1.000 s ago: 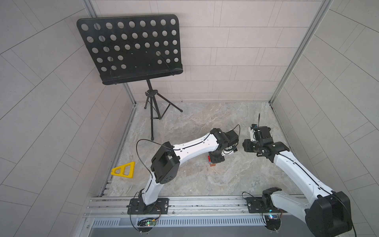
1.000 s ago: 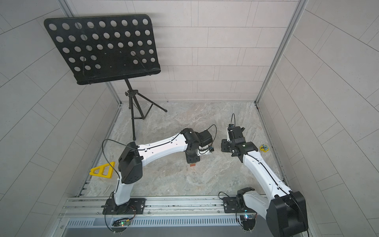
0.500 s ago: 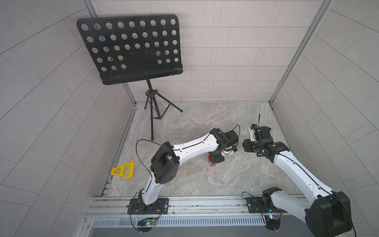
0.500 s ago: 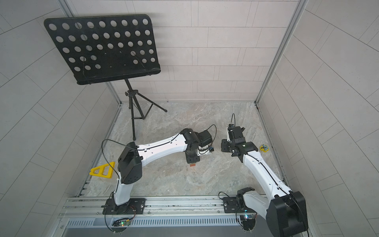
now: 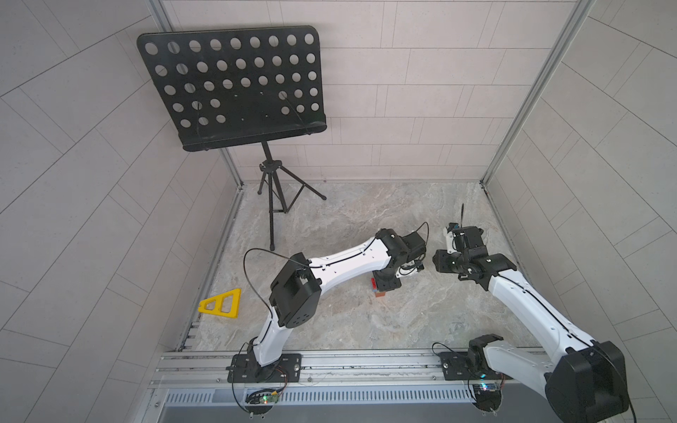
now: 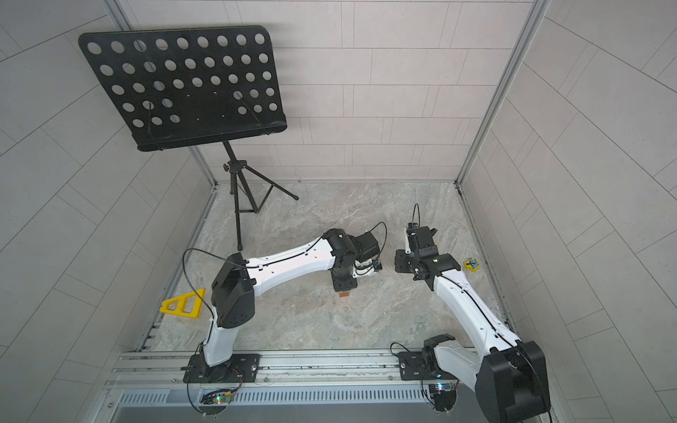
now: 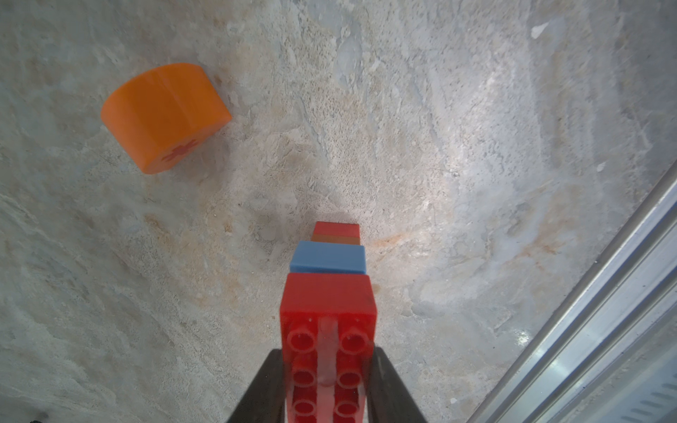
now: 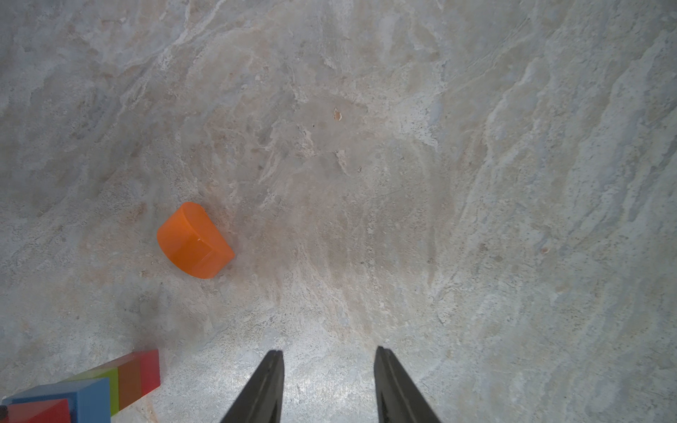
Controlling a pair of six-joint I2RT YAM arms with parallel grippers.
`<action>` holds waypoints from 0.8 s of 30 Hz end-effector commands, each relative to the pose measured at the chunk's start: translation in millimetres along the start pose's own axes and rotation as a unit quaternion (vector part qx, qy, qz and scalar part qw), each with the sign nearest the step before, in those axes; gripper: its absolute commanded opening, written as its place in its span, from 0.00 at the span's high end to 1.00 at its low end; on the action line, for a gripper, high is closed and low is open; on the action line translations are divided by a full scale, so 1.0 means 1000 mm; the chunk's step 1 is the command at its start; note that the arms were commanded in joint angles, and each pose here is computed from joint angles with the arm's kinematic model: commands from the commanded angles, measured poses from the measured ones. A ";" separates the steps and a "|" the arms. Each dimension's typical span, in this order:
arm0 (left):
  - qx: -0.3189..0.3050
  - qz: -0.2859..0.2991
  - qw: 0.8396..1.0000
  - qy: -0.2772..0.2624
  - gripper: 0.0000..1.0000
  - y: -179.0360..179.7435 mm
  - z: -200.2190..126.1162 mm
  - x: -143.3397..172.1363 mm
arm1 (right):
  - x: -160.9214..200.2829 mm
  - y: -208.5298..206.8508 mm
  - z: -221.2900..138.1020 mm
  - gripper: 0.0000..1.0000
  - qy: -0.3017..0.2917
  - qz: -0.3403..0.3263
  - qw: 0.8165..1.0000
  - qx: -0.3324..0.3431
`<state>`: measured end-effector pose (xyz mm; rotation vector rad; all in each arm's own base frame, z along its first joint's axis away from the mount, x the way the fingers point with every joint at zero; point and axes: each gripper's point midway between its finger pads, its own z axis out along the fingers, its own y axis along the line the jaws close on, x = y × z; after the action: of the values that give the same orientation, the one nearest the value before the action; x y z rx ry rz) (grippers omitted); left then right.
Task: Assemble an ice cream with lego
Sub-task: Assemble the lego brick with the lego brick.
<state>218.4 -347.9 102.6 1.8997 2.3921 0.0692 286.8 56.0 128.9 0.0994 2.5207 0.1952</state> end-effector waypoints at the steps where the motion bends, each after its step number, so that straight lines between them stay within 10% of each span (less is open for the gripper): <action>1: 0.046 -0.003 0.996 0.077 0.77 -0.016 0.029 0.024 | 0.001 -0.002 0.001 0.54 0.000 0.000 1.000 0.003; 24: 0.018 -0.005 1.000 0.015 0.77 -0.004 -0.010 0.002 | 0.001 -0.002 0.003 0.54 0.005 -0.001 1.000 0.004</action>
<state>214.2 -347.3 108.1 1.9115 2.4226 0.0560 288.0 56.7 127.6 0.0987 2.5231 0.1987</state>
